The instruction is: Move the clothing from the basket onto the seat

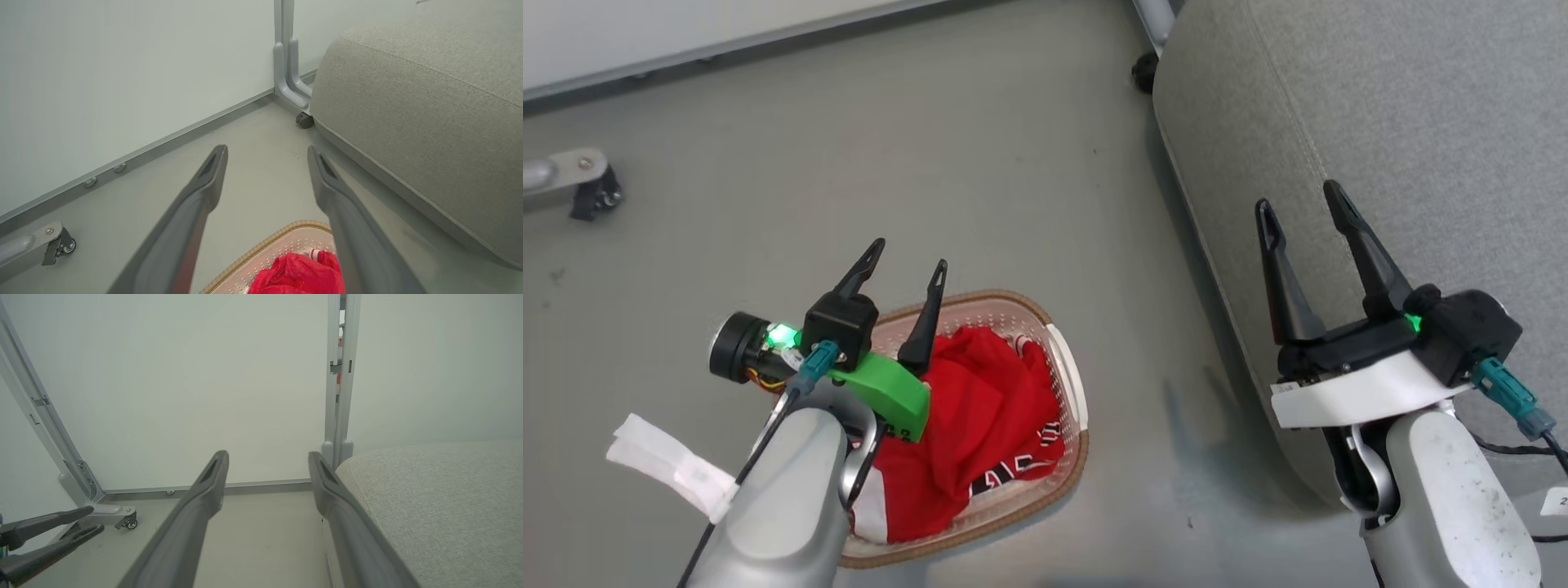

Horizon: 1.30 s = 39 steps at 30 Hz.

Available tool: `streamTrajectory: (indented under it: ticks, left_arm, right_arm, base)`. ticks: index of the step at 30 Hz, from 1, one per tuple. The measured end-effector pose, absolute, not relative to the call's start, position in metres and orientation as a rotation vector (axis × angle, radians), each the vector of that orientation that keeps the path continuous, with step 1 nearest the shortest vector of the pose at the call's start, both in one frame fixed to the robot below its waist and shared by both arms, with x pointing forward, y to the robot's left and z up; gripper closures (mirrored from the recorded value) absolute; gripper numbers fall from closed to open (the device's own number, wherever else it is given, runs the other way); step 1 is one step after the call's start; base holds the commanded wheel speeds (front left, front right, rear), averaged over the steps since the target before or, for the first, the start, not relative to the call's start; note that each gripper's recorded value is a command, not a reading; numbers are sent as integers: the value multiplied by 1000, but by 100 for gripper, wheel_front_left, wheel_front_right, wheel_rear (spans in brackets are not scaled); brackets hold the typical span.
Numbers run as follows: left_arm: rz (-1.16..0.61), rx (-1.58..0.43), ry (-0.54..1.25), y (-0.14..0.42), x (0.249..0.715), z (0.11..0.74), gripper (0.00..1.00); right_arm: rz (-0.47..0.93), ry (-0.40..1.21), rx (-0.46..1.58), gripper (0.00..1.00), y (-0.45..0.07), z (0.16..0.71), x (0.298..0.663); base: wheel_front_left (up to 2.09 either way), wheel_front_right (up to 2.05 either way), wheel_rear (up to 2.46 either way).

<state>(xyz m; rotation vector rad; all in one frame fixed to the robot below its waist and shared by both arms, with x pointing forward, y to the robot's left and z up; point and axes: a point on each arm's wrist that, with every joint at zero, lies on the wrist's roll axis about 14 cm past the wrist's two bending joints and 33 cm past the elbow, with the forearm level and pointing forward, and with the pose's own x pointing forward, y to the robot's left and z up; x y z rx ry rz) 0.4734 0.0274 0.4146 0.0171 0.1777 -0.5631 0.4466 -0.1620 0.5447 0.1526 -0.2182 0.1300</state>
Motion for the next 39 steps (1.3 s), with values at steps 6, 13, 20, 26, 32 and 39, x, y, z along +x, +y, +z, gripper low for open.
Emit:
streamTrajectory:
  ticks: [6, 13, 20, 26, 32, 39]
  left_arm:
    - [-669, 36, 292, 2, 475, 365, 0]
    - [-762, 62, 444, -15, 466, 303, 0]
    - [-822, 82, 576, -21, 454, 249, 0]
    - [-881, 103, 666, -27, 439, 211, 0]
    - [-918, 109, 740, -31, 429, 180, 0]
    - [-982, 121, 823, -36, 406, 152, 0]
  right_arm:
    - [104, -200, 136, 0, -173, 532, 461]
    - [91, -170, 119, 0, -180, 513, 478]
    - [89, -129, 104, 0, -183, 489, 492]
    - [91, -95, 96, 0, -183, 467, 502]
    - [91, -61, 91, 0, -184, 447, 510]
    - [97, -26, 89, 0, -183, 426, 515]
  base:
    - [0, 0, 0]
    - [0, 0, 0]
    - [0, 0, 0]
    - [0, 0, 0]
    - [0, 0, 0]
    - [0, 0, 0]
